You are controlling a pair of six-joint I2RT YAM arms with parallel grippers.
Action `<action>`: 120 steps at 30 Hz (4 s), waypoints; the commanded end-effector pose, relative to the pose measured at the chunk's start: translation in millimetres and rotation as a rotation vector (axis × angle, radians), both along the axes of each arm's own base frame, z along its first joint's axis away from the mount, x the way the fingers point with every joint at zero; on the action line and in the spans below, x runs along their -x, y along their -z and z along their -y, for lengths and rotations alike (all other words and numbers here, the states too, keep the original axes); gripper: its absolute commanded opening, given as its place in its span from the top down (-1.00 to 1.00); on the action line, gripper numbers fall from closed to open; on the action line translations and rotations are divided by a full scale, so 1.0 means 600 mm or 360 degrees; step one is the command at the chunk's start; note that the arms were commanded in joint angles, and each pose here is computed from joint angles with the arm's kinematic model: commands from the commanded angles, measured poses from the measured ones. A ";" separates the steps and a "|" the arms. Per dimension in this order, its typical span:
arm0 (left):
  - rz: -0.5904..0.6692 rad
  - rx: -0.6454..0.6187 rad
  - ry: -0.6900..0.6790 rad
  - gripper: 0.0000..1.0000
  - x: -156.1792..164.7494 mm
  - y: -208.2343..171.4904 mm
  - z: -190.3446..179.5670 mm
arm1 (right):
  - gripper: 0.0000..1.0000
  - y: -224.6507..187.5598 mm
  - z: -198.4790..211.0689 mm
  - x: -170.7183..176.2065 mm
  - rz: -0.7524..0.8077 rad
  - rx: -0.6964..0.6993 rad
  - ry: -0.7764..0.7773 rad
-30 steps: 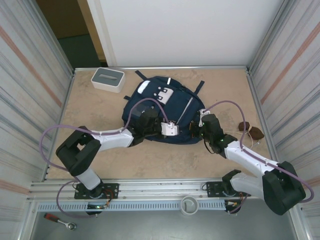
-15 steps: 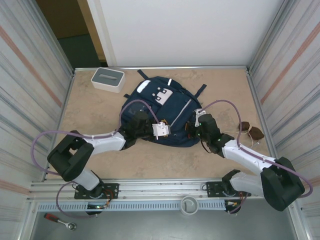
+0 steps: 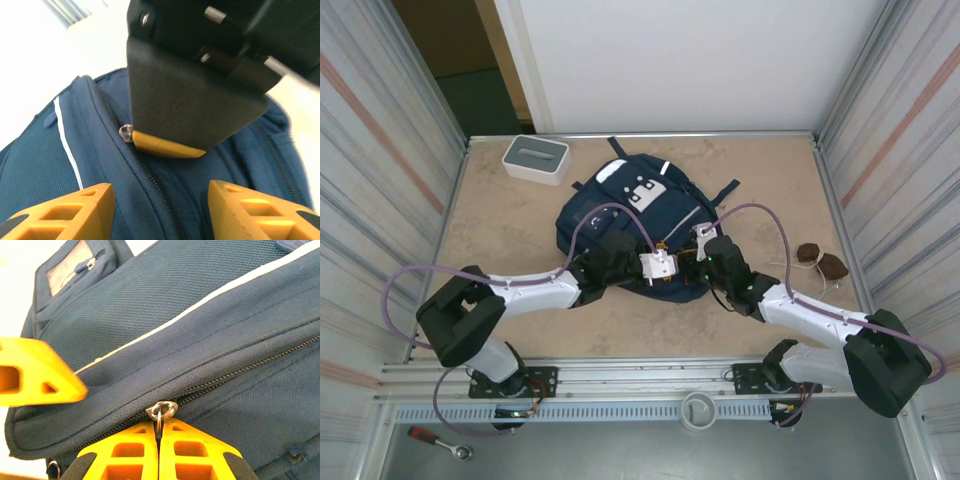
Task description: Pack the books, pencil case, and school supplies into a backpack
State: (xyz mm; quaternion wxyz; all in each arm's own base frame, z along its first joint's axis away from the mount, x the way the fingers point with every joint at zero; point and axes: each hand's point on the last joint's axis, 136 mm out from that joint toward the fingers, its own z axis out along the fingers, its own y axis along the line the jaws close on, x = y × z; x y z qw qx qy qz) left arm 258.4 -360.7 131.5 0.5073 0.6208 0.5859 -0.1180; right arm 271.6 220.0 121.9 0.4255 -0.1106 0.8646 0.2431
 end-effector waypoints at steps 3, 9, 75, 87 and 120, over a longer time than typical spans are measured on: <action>0.0036 0.0048 -0.0129 0.40 -0.035 -0.011 -0.009 | 1.00 -0.017 -0.010 0.005 0.0104 -0.0054 -0.0052; 0.0014 0.0158 -0.0112 0.86 -0.026 -0.024 -0.033 | 1.00 0.015 0.030 -0.010 0.0054 0.0123 0.0125; -0.0230 0.0429 -0.0048 -0.05 -0.023 -0.074 -0.142 | 1.00 -0.004 0.008 -0.018 0.0103 0.0068 0.0090; -0.0145 0.0114 0.0125 -0.16 0.002 -0.035 -0.054 | 1.00 -0.032 -0.019 -0.003 0.0152 -0.0023 0.0019; -0.0472 0.0412 0.0543 1.00 0.051 -0.088 -0.070 | 1.00 0.021 0.078 -0.062 -0.0212 0.0028 0.0147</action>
